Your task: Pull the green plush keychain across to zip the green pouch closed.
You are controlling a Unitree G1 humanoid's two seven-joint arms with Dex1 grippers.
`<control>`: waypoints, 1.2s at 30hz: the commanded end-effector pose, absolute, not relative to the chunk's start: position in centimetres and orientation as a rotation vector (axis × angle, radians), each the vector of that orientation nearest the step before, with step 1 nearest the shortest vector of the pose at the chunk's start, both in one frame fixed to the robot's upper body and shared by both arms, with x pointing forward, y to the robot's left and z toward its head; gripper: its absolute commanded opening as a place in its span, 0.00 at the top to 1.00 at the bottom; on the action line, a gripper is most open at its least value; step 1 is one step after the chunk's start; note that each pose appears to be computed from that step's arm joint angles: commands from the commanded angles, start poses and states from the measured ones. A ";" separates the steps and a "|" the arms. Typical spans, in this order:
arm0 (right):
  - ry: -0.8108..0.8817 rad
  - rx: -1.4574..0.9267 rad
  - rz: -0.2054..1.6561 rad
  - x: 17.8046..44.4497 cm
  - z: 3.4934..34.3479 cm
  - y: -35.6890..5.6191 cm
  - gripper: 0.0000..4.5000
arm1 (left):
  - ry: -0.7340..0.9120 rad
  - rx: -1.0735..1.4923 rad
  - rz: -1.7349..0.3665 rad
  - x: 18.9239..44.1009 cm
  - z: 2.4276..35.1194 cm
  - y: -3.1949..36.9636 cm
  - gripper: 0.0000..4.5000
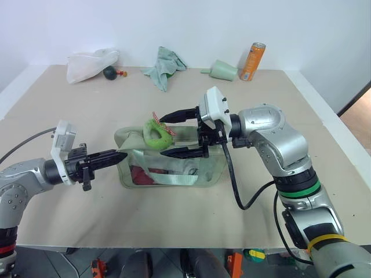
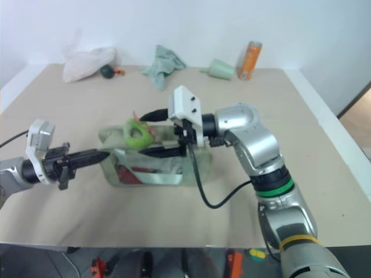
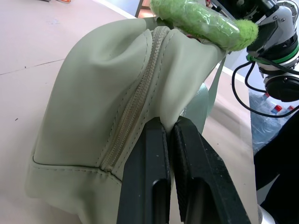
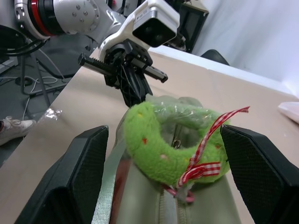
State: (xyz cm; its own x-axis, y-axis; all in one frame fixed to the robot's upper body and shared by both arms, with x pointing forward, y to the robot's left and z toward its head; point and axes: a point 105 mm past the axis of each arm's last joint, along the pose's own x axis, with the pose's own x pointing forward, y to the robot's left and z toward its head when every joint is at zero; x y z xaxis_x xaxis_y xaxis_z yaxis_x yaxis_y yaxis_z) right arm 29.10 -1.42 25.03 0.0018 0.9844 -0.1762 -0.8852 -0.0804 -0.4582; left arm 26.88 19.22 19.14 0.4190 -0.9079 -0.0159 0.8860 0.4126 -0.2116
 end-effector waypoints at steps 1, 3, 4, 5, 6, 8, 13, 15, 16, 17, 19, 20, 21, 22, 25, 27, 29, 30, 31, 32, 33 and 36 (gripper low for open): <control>-0.294 -0.557 1.580 28.8 26.1 -1.1 0.21 | 0.125 -0.162 -1.159 26.6 19.6 18.5 1.00; -0.286 -0.563 1.577 29.0 25.8 -1.1 0.32 | 0.124 -0.163 -1.155 26.6 19.6 18.5 1.00; -0.282 -0.566 1.577 29.1 25.7 -1.1 0.40 | 0.124 -0.164 -1.153 26.6 19.6 18.5 1.00; -0.279 -0.569 1.577 29.2 25.6 -1.1 0.45 | 0.124 -0.164 -1.152 26.6 19.6 18.5 1.00; -0.277 -0.570 1.577 29.2 25.5 -1.1 0.55 | 0.124 -0.165 -1.150 26.6 19.6 18.5 1.00; -0.276 -0.571 1.578 29.2 25.5 -1.1 0.68 | 0.123 -0.166 -1.149 26.6 19.6 18.5 1.00; -0.273 -0.574 1.573 29.4 25.4 -1.2 0.99 | 0.123 -0.170 -1.144 26.6 19.4 18.6 1.00; -0.273 -0.575 1.571 29.5 25.4 -1.2 0.99 | 0.123 -0.171 -1.145 26.6 19.5 18.6 1.00; -0.273 -0.576 1.570 29.5 25.4 -1.2 0.99 | 0.123 -0.171 -1.145 26.5 19.5 18.6 1.00; -0.273 -0.576 1.569 29.5 25.4 -1.3 0.99 | 0.123 -0.171 -1.145 26.5 19.4 18.6 1.00; -0.277 -0.576 1.560 29.6 25.5 -1.3 0.99 | 0.124 -0.172 -1.145 26.5 19.4 18.6 1.00; -0.282 -0.576 1.552 29.7 25.7 -1.4 0.99 | 0.124 -0.173 -1.146 26.5 19.4 18.6 1.00; -0.289 -0.579 1.532 30.0 25.9 -1.6 0.99 | 0.125 -0.174 -1.146 26.5 19.4 18.6 1.00; -0.292 -0.581 1.512 30.3 26.2 -1.9 0.99 | 0.126 -0.174 -1.147 26.5 19.3 18.5 1.00; -0.301 -0.593 1.435 31.4 27.4 -3.3 0.99 | 0.127 -0.174 -1.149 26.6 19.3 18.5 1.00; -0.304 -0.607 1.388 32.0 28.0 -4.6 0.99 | 0.126 -0.175 -1.150 26.6 19.3 18.4 1.00; -0.283 -0.656 1.308 32.9 28.3 -6.7 0.99 | 0.127 -0.175 -1.151 26.6 19.3 18.4 1.00; -0.262 -0.696 1.257 33.3 28.3 -8.3 0.99 | 0.127 -0.177 -1.152 26.6 19.2 18.4 1.00; -0.239 -0.731 1.216 33.5 28.3 -9.5 0.99 | 0.128 -0.178 -1.152 26.6 19.2 18.4 1.00; -0.222 -0.757 1.189 33.6 28.2 -10.4 0.99 | 0.128 -0.179 -1.152 26.7 19.2 18.3 1.00; -0.197 -0.791 1.154 33.8 28.1 -11.5 0.99 | 0.128 -0.180 -1.152 26.7 19.2 18.3 1.00; -0.133 -0.860 1.078 33.7 27.9 -14.2 0.99 | 0.129 -0.181 -1.152 26.7 19.1 18.3 1.00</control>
State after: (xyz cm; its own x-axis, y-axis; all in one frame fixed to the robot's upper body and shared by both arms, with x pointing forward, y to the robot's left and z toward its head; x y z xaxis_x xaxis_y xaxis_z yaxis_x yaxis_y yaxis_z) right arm 33.93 -12.80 26.50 0.4442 0.8362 -0.3218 -0.7644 0.1663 -0.6229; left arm 26.89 18.73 19.09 0.4200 -0.9075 -0.0071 0.8857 0.4116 -0.2147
